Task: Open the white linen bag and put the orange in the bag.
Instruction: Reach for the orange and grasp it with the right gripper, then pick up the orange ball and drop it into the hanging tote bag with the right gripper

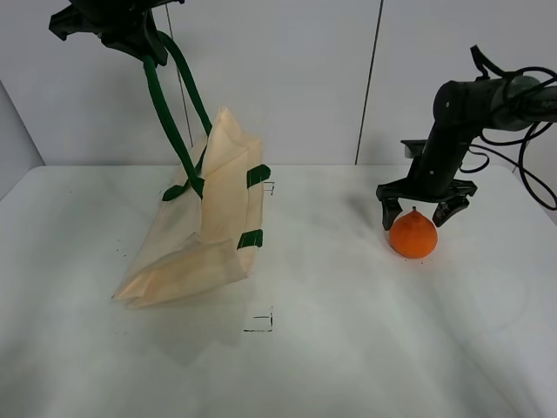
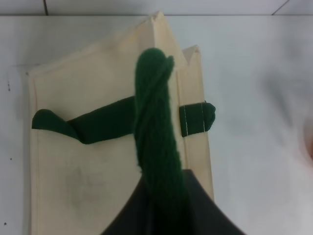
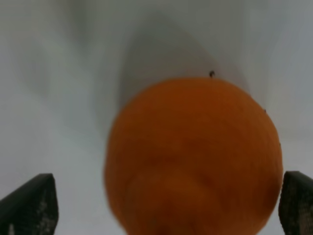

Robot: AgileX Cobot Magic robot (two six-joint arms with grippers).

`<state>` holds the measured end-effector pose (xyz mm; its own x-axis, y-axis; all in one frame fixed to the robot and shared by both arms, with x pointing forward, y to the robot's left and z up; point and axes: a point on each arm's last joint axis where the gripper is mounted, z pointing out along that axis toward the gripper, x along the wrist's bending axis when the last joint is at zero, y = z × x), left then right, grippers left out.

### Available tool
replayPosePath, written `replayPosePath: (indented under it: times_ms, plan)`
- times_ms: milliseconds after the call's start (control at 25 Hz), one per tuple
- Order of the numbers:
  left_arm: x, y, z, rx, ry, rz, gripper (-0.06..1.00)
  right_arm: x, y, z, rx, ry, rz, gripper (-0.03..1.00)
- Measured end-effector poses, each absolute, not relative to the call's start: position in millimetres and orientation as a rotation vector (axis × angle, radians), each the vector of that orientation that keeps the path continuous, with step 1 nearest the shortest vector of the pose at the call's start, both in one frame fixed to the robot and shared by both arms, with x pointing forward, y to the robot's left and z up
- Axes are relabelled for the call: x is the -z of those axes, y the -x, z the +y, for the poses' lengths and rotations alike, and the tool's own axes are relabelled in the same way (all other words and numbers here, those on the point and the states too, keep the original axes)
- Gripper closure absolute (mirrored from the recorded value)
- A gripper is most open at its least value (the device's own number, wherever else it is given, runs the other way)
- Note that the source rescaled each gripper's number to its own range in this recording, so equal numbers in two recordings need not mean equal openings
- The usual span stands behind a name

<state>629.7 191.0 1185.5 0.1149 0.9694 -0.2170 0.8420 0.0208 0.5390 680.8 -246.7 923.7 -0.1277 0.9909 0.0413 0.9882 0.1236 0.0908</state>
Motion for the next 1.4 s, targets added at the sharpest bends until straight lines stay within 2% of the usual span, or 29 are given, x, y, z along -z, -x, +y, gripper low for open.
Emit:
replayPosePath:
  times_ms: [360, 440, 520, 560, 640, 680, 840, 1000, 1200, 1400]
  plan:
    - [-1186, -629, 191, -0.304, -1.853, 1.748, 0.94, -895, -684, -250, -0.060, -2.083, 2.314, -0.03]
    - [-1186, -629, 191, -0.304, -1.853, 1.748, 0.94, -892, -684, -250, -0.050, -2.079, 2.316, 0.04]
    - [-1186, -629, 191, -0.304, -1.853, 1.748, 0.94, -892, -685, -250, -0.057, -2.076, 2.313, 0.27]
    - [-1186, -629, 191, -0.304, -1.854, 1.747, 0.94, -894, -686, -250, -0.063, -2.073, 2.310, 0.42]
    - [-1186, -629, 191, -0.304, -1.854, 1.747, 0.94, -898, -688, -250, -0.070, -2.071, 2.307, 0.82]
    - [-1186, -629, 191, -0.304, -1.854, 1.747, 0.94, -904, -689, -250, -0.082, -2.066, 2.302, 0.94]
    - [-1186, -629, 191, -0.304, -1.854, 1.747, 0.94, -936, -696, -247, -0.168, -2.053, 2.272, 0.97]
    - [-1187, -629, 191, -0.305, -1.853, 1.746, 0.94, -996, -702, -227, -0.387, -1.999, 2.255, 0.97]
    - [-1192, -625, 192, -0.313, -1.845, 1.737, 0.94, -1068, -696, -168, -0.758, -1.842, 2.332, 0.97]
    - [-1194, -624, 193, -0.317, -1.843, 1.733, 0.94, -1085, -679, -98, -1.057, -1.733, 2.412, 0.97]
